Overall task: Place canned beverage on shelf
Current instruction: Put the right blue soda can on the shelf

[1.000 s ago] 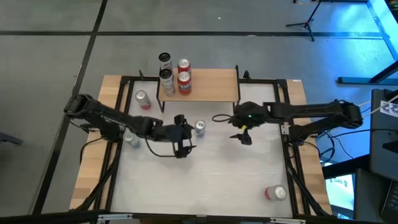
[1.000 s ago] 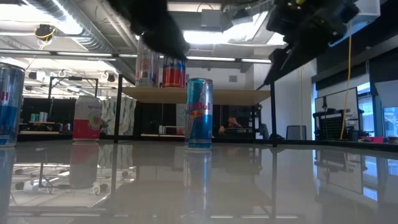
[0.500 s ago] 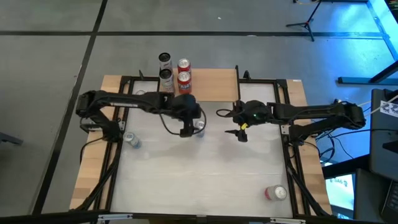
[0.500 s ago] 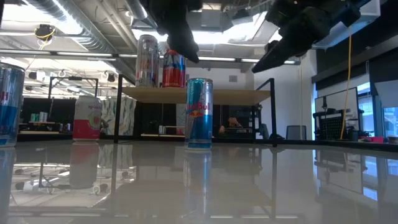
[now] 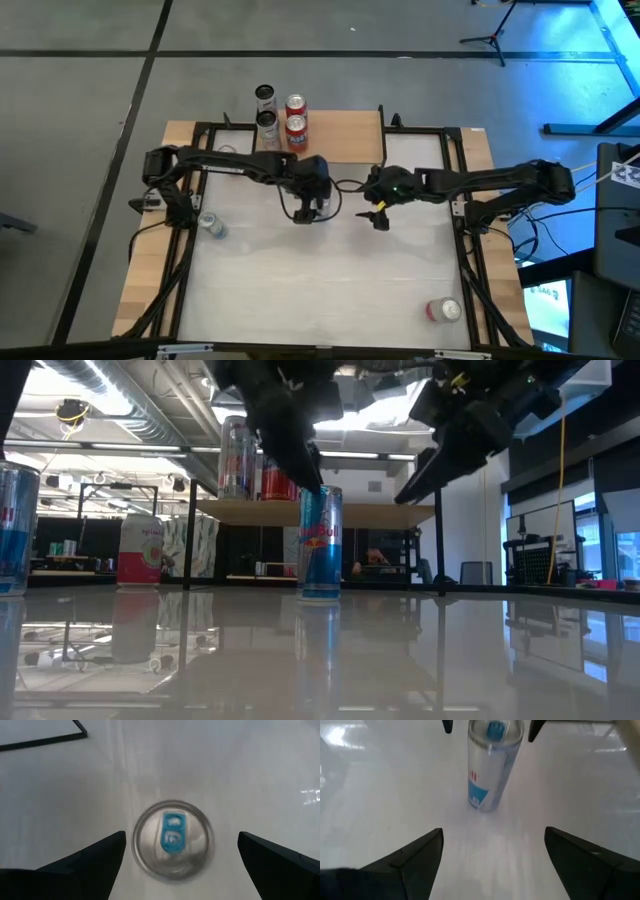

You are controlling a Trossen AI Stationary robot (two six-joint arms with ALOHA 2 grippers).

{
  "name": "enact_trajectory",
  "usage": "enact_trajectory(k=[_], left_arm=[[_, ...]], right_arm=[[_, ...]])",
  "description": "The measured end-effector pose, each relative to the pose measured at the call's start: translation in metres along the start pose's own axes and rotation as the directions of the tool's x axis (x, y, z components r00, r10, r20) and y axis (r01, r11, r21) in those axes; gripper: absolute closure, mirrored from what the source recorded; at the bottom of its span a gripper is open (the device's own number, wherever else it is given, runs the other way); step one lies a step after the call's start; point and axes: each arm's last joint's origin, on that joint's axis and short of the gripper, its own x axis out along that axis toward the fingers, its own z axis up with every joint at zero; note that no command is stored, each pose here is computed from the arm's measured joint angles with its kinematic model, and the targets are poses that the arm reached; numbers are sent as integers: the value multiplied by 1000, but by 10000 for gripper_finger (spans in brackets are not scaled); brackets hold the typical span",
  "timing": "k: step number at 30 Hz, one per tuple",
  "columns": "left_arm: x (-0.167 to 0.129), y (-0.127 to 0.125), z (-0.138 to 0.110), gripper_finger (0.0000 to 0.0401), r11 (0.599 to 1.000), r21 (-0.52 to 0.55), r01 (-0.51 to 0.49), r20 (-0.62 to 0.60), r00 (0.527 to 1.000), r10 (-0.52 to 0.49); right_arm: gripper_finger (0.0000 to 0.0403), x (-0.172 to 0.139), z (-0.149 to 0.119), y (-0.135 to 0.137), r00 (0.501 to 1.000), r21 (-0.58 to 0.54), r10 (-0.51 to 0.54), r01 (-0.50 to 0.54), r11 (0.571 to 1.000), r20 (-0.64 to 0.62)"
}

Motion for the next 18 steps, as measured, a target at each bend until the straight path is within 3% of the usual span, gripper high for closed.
enact_trajectory(k=[8,18], left_arm=[[18,1,-2,38,1000,26,5,-24,1000,-5],[14,0,-2,137,999,34,20,-29,999,-19]], right_arm=[[61,4,-5,0,999,3,5,-5,1000,-46],[61,4,-6,0,998,4,7,-7,1000,-59]])
